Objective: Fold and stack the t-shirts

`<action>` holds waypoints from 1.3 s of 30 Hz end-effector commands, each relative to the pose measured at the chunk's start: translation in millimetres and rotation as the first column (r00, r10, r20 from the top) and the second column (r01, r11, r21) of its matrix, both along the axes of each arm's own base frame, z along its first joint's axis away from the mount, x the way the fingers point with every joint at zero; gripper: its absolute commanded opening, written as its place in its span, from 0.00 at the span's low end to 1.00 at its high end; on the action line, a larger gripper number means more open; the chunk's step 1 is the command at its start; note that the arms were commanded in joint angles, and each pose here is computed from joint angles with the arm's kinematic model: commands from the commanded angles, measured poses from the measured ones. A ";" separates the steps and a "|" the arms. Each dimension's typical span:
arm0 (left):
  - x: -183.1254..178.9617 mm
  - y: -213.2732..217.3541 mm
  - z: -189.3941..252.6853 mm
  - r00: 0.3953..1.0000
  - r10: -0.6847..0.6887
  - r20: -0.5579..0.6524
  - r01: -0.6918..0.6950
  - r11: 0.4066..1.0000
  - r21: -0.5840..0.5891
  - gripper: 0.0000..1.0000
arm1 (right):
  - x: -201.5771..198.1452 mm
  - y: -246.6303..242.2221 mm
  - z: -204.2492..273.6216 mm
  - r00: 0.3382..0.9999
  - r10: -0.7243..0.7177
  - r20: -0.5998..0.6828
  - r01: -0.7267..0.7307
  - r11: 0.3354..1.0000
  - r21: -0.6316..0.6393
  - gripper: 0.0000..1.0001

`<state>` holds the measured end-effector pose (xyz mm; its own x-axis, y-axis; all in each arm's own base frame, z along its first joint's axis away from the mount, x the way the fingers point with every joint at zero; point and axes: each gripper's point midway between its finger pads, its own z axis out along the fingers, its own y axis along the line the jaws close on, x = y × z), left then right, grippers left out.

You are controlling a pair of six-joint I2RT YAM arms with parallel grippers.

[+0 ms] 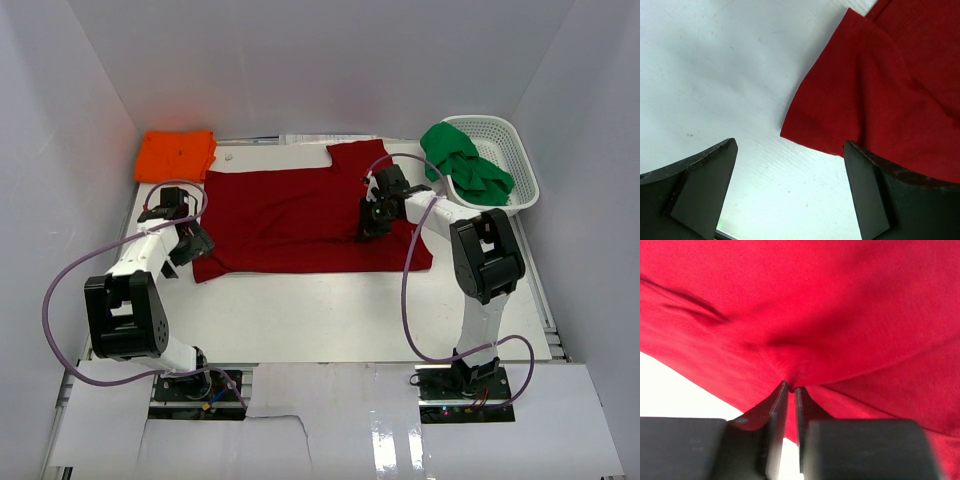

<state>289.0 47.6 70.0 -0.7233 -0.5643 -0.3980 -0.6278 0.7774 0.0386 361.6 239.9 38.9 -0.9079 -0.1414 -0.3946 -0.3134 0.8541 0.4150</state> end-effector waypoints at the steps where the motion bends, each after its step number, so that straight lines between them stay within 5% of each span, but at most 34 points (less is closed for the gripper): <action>1: 1.5 5.6 15.0 0.999 0.003 0.054 -0.005 0.999 0.037 0.98 | 26.2 30.2 42.2 0.994 0.028 0.103 -0.037 0.996 0.084 0.13; 9: -4.6 7.3 1.7 1.000 0.004 0.023 -0.006 0.999 0.047 0.98 | 59.8 65.1 61.5 0.989 0.059 0.136 -0.077 0.989 0.130 0.14; 10: -7.0 7.4 -0.9 1.000 0.005 0.015 -0.006 0.999 0.048 0.98 | 73.9 73.3 73.3 0.983 0.059 0.173 -0.086 0.985 0.150 0.23; 12: -6.7 6.5 -2.9 1.000 0.000 0.013 -0.001 0.999 0.043 0.98 | 87.1 80.1 56.0 0.985 0.069 0.156 -0.092 0.986 0.139 0.67; 15: -5.5 4.9 -3.9 1.000 -0.010 0.007 0.010 0.999 0.035 0.98 | 104.7 89.3 74.0 0.973 0.077 0.218 -0.113 0.981 0.158 0.79; 21: -9.4 0.0 -5.8 0.999 -0.032 0.004 0.032 0.999 0.012 0.98 | 84.3 68.9 100.3 0.953 0.059 0.296 -0.102 0.986 0.134 0.78; 32: -12.9 -24.7 -23.9 0.998 -0.052 -0.030 0.048 0.991 -0.128 0.98 | 7.6 -36.6 50.3 0.983 -0.010 0.184 0.056 0.968 -0.246 0.69; 39: 2.9 -34.8 -19.8 0.999 -0.003 0.032 0.009 0.982 -0.189 0.97 | -24.0 -78.1 18.5 0.988 -0.074 0.136 0.117 0.932 -0.342 0.49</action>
<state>276.4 21.4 42.8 -0.7503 -0.5958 -0.2864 -0.6098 0.7911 -0.0480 334.3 180.6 49.0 -0.8834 -0.2212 -0.4131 -0.2914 0.9497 0.1147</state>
